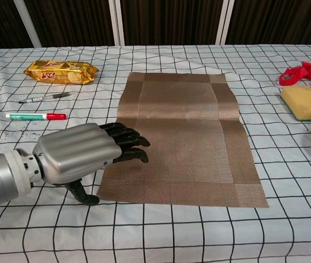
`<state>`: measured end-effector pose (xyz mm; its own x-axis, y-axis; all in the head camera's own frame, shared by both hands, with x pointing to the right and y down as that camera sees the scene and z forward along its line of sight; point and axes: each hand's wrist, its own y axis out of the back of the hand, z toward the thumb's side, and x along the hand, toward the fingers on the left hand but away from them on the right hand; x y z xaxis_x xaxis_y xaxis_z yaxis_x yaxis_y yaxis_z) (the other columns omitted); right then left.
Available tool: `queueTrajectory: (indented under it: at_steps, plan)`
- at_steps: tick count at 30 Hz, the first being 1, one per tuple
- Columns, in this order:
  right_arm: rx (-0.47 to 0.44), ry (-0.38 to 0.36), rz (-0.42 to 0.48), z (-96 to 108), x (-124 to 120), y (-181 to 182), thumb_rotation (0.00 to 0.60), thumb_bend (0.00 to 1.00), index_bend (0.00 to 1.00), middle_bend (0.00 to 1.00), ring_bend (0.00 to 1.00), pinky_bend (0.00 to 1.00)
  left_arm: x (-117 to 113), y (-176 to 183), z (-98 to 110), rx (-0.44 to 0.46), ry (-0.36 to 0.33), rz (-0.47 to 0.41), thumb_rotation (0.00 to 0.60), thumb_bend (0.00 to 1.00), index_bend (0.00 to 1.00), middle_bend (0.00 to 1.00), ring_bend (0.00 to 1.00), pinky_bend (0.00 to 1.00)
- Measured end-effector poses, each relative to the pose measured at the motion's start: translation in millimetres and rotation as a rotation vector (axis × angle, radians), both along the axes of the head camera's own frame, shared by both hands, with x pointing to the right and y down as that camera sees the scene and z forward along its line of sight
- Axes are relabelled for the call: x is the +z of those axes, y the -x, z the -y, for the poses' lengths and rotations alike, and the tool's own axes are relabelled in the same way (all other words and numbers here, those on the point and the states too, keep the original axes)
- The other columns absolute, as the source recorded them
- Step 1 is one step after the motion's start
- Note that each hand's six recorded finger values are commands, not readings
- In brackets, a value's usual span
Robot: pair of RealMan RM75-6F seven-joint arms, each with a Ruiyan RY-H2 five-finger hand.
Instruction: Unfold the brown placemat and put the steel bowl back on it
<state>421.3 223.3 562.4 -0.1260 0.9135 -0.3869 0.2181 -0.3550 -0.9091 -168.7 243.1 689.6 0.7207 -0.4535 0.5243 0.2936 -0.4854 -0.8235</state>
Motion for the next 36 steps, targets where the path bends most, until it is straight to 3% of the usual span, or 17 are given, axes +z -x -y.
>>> queueTrajectory:
  at_steps: [6, 14, 21, 36]
  plan:
    - [0.005, 0.001, 0.003, 0, 0, -1, 0.6, 0.12, 0.03, 0.0, 0.0, 0.18, 5, -2, -2, 0.003, 0.0, 0.005, 0.6, 0.17, 0.22, 0.08, 0.03, 0.08]
    - [0.006, 0.009, 0.008, 0, 1, 0, 0.6, 0.12, 0.03, 0.0, 0.0, 0.18, 7, -7, -1, -0.014, -0.009, -0.023, 0.6, 0.31, 0.34, 0.13, 0.03, 0.08]
    - [0.011, 0.013, 0.013, 0, 1, 0, 0.6, 0.12, 0.03, 0.0, 0.0, 0.18, 5, -10, 0, -0.03, -0.009, -0.064, 0.6, 0.37, 0.43, 0.16, 0.03, 0.08]
    - [0.015, 0.024, 0.02, -1, 1, 1, 0.6, 0.12, 0.03, 0.0, 0.0, 0.18, 10, -3, 4, -0.042, -0.007, -0.043, 0.6, 0.47, 0.49, 0.17, 0.03, 0.08]
